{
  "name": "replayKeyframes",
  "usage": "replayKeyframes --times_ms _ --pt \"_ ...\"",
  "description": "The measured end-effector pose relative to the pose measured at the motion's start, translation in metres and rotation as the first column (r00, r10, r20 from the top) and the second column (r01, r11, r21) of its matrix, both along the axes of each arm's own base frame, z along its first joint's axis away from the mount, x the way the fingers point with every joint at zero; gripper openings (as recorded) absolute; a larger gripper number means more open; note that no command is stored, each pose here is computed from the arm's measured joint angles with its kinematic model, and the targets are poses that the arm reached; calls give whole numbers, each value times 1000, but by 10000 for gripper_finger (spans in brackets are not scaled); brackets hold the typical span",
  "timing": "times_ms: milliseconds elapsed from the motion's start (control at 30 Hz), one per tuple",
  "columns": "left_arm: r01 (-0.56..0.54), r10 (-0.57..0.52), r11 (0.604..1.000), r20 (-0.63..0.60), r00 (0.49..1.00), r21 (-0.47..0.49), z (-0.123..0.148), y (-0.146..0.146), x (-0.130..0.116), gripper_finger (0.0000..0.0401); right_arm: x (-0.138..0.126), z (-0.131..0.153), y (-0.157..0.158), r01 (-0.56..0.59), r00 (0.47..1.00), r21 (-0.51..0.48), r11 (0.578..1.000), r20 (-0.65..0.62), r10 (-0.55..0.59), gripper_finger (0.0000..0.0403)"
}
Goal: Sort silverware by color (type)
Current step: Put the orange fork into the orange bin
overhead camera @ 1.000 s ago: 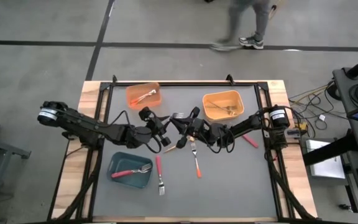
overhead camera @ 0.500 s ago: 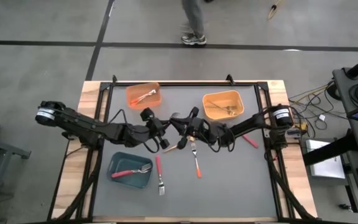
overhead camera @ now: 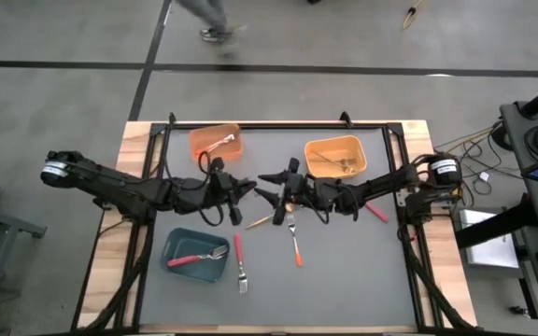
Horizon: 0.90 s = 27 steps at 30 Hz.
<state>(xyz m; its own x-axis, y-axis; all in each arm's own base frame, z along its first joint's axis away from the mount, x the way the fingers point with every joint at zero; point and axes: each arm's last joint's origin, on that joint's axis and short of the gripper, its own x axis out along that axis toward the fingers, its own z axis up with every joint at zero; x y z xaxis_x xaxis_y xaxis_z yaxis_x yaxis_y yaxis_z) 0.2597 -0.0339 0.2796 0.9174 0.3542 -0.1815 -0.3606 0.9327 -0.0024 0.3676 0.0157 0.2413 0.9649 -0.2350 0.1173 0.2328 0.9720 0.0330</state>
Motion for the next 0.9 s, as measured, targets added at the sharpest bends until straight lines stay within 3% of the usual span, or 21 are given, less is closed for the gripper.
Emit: replayKeyframes --times_ms 100,633,767,900 --pt "37 -37 999 -2 999 -15 0 -1 0 0 -1 2 0 -83 996 -24 996 -37 82 183" --pt "54 -55 998 -13 998 -34 -2 -2 0 0 -5 7 2 -186 978 -106 977 -120 173 163" --pt "54 -54 998 -14 998 -34 -2 -2 0 0 -5 1 0 -194 966 -49 980 -182 182 163" --pt "51 -51 998 -10 999 -34 -2 -1 0 0 -1 -14 -11 -243 938 93 966 -231 258 173"
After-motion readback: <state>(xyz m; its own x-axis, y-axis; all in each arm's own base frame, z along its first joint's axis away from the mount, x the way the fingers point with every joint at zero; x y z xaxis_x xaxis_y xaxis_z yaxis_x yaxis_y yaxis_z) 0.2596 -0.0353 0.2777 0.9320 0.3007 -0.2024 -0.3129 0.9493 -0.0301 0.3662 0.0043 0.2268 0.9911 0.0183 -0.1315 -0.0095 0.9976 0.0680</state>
